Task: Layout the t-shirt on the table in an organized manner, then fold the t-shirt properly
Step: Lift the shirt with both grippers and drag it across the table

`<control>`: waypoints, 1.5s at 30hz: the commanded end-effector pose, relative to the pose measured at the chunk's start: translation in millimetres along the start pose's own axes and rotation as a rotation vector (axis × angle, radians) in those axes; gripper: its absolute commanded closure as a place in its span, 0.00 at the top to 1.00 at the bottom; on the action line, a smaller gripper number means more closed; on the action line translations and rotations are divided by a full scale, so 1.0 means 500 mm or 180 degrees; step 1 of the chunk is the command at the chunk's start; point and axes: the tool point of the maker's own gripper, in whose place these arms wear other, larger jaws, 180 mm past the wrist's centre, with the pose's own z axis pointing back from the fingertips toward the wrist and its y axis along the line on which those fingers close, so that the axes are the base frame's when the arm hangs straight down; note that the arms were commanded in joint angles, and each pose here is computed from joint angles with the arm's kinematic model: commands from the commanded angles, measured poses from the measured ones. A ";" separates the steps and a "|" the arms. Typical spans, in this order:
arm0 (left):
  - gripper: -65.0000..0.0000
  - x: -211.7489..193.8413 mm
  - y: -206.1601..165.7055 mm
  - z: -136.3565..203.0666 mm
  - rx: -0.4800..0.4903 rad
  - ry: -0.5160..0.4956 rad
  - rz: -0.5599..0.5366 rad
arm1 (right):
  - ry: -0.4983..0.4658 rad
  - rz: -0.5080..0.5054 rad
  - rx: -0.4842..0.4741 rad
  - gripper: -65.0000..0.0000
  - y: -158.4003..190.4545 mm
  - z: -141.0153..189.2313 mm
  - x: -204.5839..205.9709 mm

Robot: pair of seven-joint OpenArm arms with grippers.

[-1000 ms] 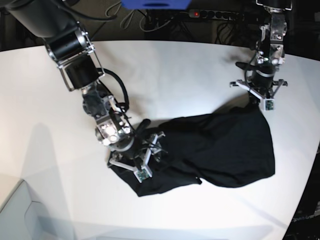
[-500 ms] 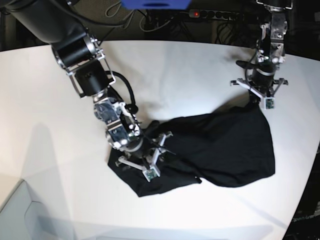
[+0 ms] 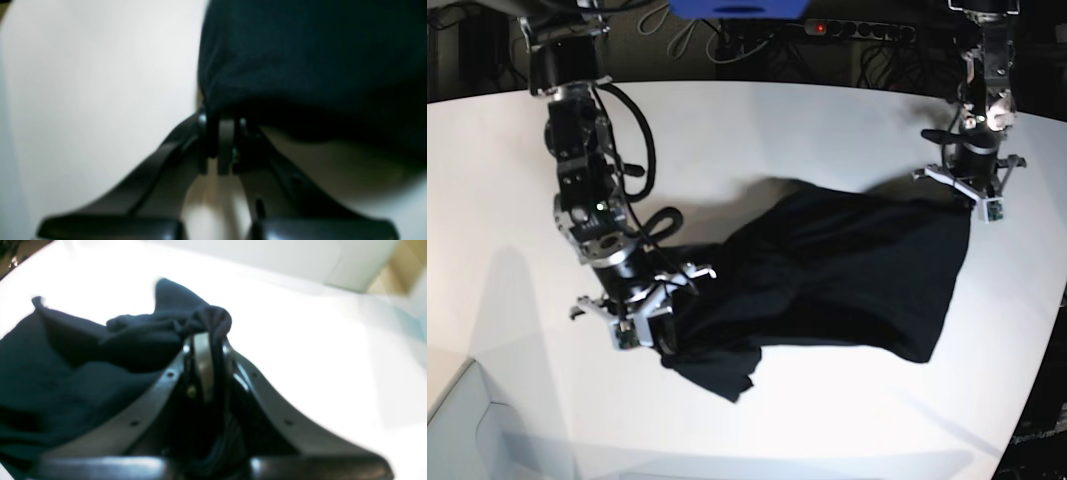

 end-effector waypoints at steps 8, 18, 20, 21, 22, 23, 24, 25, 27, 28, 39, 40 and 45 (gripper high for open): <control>0.00 0.103 -0.007 0.013 -0.0045 -0.0452 -0.0075 | 0.0241 0.0063 -0.0134 0.17 -0.048 0.033 -0.058; 0.00 0.092 -0.014 0.013 -0.0064 -0.0414 -0.0059 | 0.0688 0.0050 -0.0206 0.43 -0.062 0.087 -0.146; 0.00 0.088 -0.012 0.012 -0.0056 -0.0407 -0.0057 | 0.0743 0.0034 -0.0228 0.46 -0.066 0.089 -0.152; 0.00 0.091 -0.010 0.011 -0.0046 -0.0414 -0.0052 | 0.0737 0.0034 -0.0233 0.46 -0.068 0.089 -0.151; 0.00 0.091 -0.010 0.011 -0.0046 -0.0409 -0.0051 | 0.0733 0.0034 -0.0230 0.43 -0.069 0.090 -0.151; 0.00 0.091 -0.010 0.011 -0.0046 -0.0409 -0.0051 | 0.0734 0.0034 -0.0230 0.38 -0.070 0.090 -0.151; 0.00 0.092 -0.010 0.011 -0.0046 -0.0414 -0.0051 | 0.0729 0.0033 -0.0234 0.31 -0.071 0.090 -0.150; 0.00 0.092 -0.010 0.011 -0.0046 -0.0414 -0.0051 | 0.0728 0.0031 -0.0244 0.24 -0.073 0.091 -0.150; 0.00 0.091 -0.011 0.011 -0.0050 -0.0408 -0.0053 | 0.0731 -0.0010 -0.0325 0.06 -0.090 0.093 -0.150; 0.00 0.091 -0.011 0.011 -0.0050 -0.0408 -0.0053 | 0.0735 -0.0033 -0.0340 0.00 -0.091 0.093 -0.151; 0.00 0.146 0.003 0.039 0.0003 -0.0672 0.0133 | -0.0052 0.0029 -0.0448 0.00 -0.078 0.198 -0.015; 0.00 0.152 0.008 0.047 0.0023 -0.0710 0.0222 | -0.0068 0.0026 -0.0469 0.00 -0.080 0.211 -0.020; 0.00 0.181 0.043 0.073 0.0158 -0.0866 0.0312 | -0.0082 -0.0017 -0.0613 0.00 -0.095 0.284 -0.082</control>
